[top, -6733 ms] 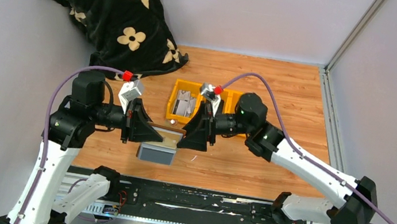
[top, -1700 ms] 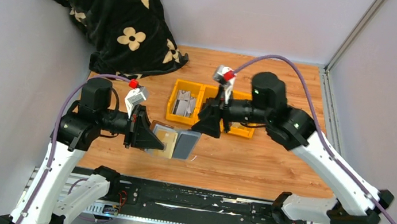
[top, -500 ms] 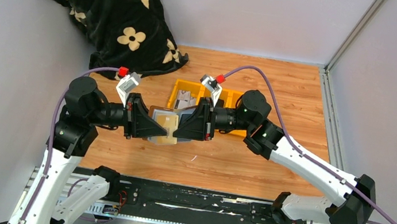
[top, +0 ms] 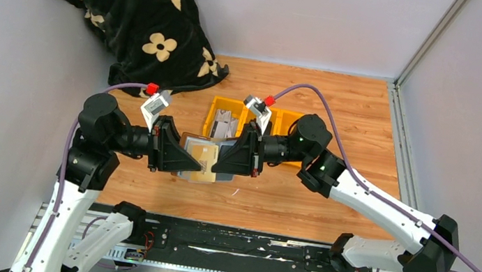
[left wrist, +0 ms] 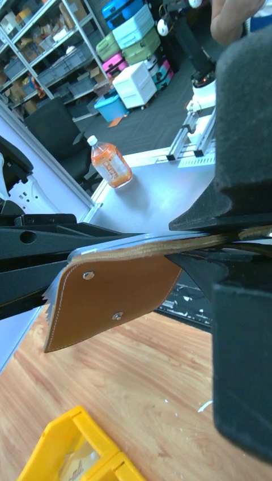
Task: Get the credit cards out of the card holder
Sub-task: Remove the credit card from the card holder.
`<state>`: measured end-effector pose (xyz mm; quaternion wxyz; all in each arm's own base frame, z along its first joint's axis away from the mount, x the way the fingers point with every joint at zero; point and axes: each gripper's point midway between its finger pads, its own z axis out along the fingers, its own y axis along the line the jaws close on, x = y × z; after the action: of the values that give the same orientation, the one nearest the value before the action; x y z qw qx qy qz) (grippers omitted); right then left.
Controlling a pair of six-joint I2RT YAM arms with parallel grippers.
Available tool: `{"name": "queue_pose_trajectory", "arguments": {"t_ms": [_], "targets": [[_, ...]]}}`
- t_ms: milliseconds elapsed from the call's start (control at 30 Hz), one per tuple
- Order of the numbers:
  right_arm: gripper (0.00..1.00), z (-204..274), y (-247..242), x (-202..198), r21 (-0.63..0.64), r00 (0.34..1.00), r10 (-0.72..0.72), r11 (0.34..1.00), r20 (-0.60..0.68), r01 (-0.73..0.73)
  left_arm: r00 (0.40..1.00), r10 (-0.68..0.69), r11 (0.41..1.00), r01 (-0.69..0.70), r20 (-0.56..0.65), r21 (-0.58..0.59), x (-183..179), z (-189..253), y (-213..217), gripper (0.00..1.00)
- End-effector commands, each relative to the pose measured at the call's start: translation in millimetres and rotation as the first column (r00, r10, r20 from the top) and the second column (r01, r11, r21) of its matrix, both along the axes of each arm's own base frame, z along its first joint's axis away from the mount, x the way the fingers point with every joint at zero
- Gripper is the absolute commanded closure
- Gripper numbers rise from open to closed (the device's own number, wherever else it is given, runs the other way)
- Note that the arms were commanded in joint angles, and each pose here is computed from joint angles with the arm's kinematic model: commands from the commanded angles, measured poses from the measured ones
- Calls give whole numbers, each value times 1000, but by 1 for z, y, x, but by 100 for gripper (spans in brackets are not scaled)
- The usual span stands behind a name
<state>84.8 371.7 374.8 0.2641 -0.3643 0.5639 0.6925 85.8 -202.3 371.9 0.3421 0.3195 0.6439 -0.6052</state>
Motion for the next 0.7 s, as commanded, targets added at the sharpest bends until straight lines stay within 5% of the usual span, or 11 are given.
{"name": "queue_pose_trajectory", "arguments": {"t_ms": [0, 300, 467, 667], "targets": [[100, 13, -12, -12, 64, 999, 13, 998, 51, -17, 996, -93, 996, 93, 0, -14, -18, 4, 1, 88], [100, 17, -18, -18, 75, 997, 33, 996, 64, -38, 997, -80, 997, 80, 2, -14, -14, 5, 0, 95], [71, 24, -17, -16, 90, 998, 17, 996, 59, -23, 997, -72, 997, 72, 7, -13, -13, 5, 0, 99], [73, 38, -9, -10, 109, 999, 16, 994, 50, -21, 998, -66, 998, 66, 8, -13, -12, 7, 0, 100]]}}
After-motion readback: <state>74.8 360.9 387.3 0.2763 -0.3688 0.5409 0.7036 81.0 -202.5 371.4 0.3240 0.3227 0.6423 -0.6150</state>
